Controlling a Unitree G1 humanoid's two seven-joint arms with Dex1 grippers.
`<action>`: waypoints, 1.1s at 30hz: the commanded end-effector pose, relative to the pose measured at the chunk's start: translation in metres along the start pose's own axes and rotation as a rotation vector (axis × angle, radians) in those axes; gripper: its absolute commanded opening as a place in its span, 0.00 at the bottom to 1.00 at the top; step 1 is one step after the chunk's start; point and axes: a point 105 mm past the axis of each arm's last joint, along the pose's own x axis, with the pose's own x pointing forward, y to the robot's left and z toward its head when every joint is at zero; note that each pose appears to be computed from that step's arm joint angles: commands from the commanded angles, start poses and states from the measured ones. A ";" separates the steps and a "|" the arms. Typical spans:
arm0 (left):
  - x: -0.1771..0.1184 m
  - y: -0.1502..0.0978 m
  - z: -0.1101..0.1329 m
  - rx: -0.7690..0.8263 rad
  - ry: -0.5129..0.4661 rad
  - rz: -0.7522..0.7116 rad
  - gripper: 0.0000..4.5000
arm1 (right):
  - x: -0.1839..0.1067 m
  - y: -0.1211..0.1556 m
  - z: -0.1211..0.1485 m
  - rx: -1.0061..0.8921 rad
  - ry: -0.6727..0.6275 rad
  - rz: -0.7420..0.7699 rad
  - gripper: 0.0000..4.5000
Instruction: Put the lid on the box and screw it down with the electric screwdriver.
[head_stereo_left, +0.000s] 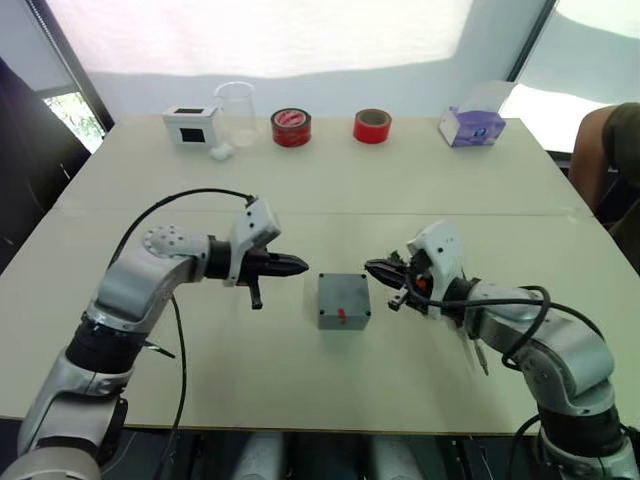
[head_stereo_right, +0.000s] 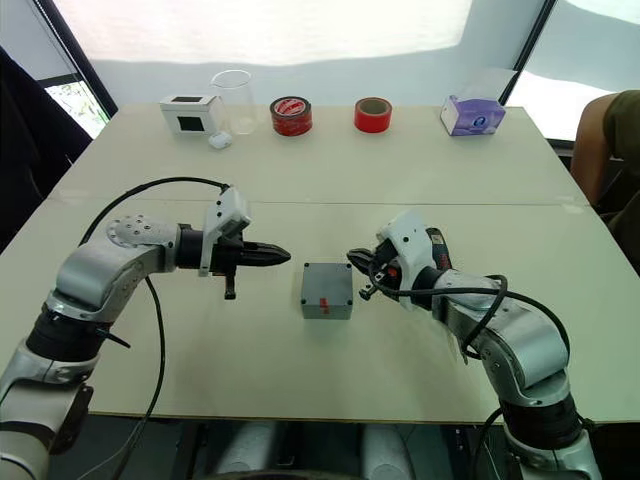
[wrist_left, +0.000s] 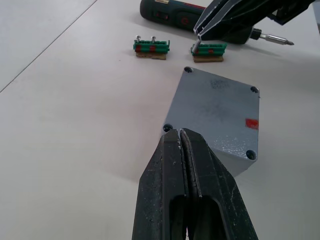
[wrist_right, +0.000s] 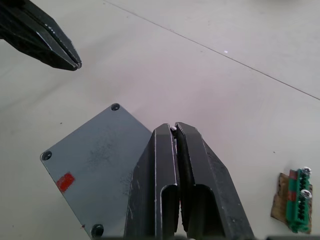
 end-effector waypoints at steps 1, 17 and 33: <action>-0.004 0.000 0.011 0.030 -0.027 0.015 0.00 | 0.001 0.001 0.006 -0.040 -0.030 0.004 0.01; -0.002 0.000 0.009 0.039 -0.018 0.016 0.00 | 0.002 -0.006 -0.010 -0.047 0.016 -0.021 0.01; 0.001 0.000 0.006 0.041 -0.010 0.017 0.00 | 0.001 -0.001 0.002 -0.050 -0.053 -0.003 0.01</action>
